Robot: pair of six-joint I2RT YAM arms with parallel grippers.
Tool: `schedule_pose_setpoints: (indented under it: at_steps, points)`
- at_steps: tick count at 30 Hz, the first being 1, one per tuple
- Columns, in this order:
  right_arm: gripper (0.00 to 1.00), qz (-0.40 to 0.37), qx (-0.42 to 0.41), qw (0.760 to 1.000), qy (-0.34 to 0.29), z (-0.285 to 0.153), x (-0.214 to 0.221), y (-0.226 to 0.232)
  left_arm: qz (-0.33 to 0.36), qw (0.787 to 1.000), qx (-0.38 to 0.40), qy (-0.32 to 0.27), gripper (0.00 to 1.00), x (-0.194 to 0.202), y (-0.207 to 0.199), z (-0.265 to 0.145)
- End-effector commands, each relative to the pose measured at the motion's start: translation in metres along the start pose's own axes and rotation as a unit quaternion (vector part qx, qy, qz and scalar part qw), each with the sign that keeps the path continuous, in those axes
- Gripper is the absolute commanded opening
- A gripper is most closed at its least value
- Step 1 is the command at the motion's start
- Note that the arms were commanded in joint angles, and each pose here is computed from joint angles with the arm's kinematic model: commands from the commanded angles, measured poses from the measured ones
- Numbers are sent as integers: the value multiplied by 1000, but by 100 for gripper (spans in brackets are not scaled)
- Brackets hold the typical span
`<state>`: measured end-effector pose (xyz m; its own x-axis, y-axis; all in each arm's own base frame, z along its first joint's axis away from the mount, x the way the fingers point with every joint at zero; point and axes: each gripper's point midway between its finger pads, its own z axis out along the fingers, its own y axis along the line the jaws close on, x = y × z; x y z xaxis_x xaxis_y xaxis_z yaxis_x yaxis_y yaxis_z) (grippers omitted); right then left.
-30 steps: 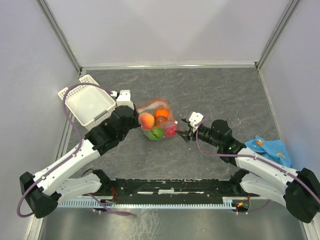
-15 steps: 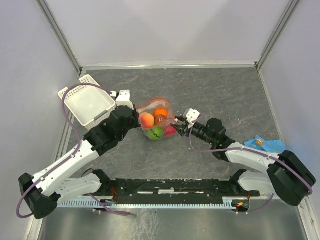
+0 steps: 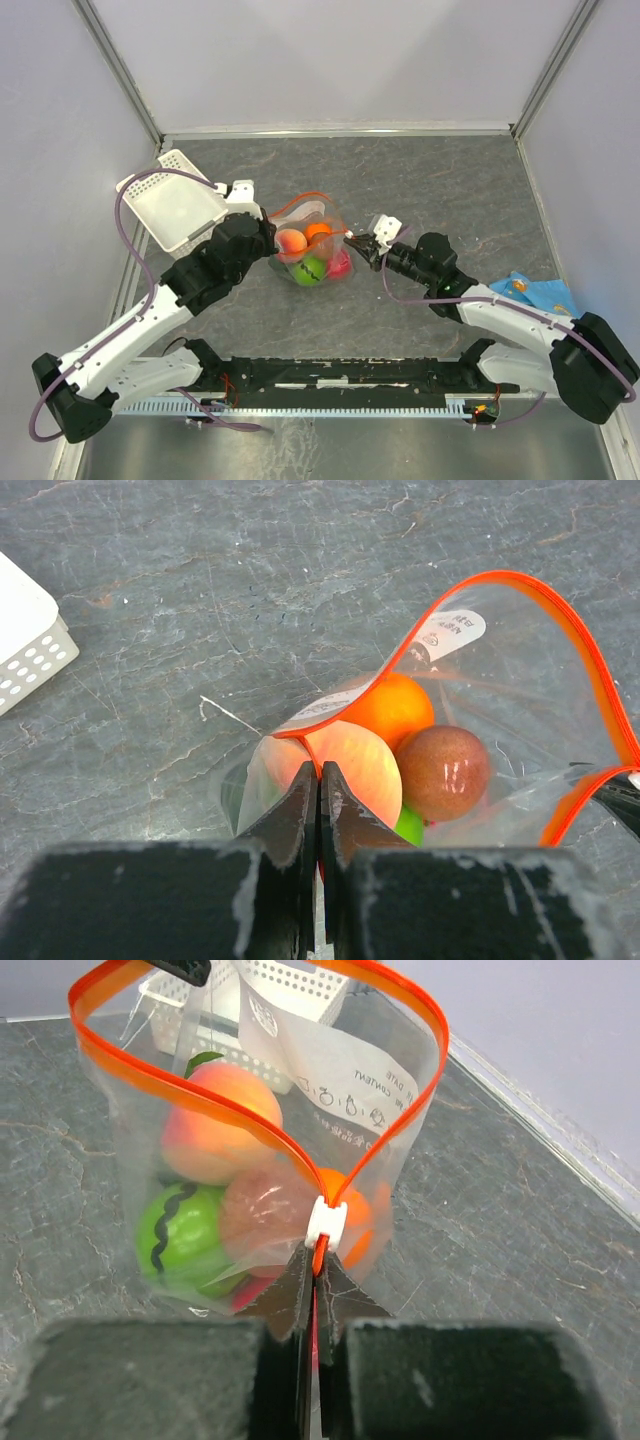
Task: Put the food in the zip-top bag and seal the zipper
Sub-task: Zip the zipper food storage bag at the center of the board.
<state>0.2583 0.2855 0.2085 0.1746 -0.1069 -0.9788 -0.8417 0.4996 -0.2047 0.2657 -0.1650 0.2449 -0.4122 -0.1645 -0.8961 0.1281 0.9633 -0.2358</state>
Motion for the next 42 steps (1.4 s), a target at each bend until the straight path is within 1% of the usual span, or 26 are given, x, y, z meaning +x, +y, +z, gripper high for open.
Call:
schedule_pose_setpoints:
  at_steps: [1,3,4,5,9,12,15,16,21,23,27,31,33,35,36,38,40,42]
  points:
    - [2,-28,-10,999,-29,0,-40,-5,-11,999,-1,-38,3,-27,0,-8]
    - [2,-32,-14,999,-20,-3,-42,-5,-10,999,-2,-38,4,-27,0,-10]
    - [2,-36,-16,999,-15,-4,-44,-5,-11,999,-2,-40,6,-30,0,-12]
    - [2,-38,-19,999,-10,-5,-44,-4,-12,999,-2,-41,11,-31,1,-13]
    - [2,-54,-27,998,16,-9,-45,-5,-11,998,6,-56,37,-42,1,-21]
    - [2,-61,-23,998,22,-13,-45,-7,-7,997,34,-72,57,-52,-7,-27]
    - [2,-64,-12,998,22,-16,-47,-10,14,992,94,-87,67,-61,-28,-32]
    - [2,-65,-11,998,23,-17,-47,-11,24,987,128,-90,69,-63,-41,-34]
    - [2,-60,-10,998,23,-20,-50,-10,97,960,242,-103,76,-66,-88,-32]
    - [2,-55,-12,998,26,-22,-50,-9,140,937,299,-111,77,-63,-110,-33]
    - [2,-44,-17,998,31,-27,-50,-5,226,897,363,-117,80,-51,-133,-30]
    - [1,-43,-24,998,43,-33,-44,-1,293,846,429,-121,82,-39,-155,-32]
    - [2,-43,-27,998,46,-36,-43,1,319,821,460,-113,82,-31,-163,-34]
    - [2,-45,-28,998,43,-39,-44,3,352,788,494,-106,82,-22,-170,-39]
    - [2,-47,-33,998,40,-40,-44,5,365,768,515,-104,83,-17,-174,-44]
    - [2,-49,-41,997,34,-43,-47,8,385,742,542,-90,82,-6,-177,-47]
    - [2,-50,-46,997,32,-44,-47,11,396,720,564,-82,82,-1,-182,-49]
    - [2,-48,-50,997,32,-45,-47,12,402,704,581,-73,82,4,-187,-49]
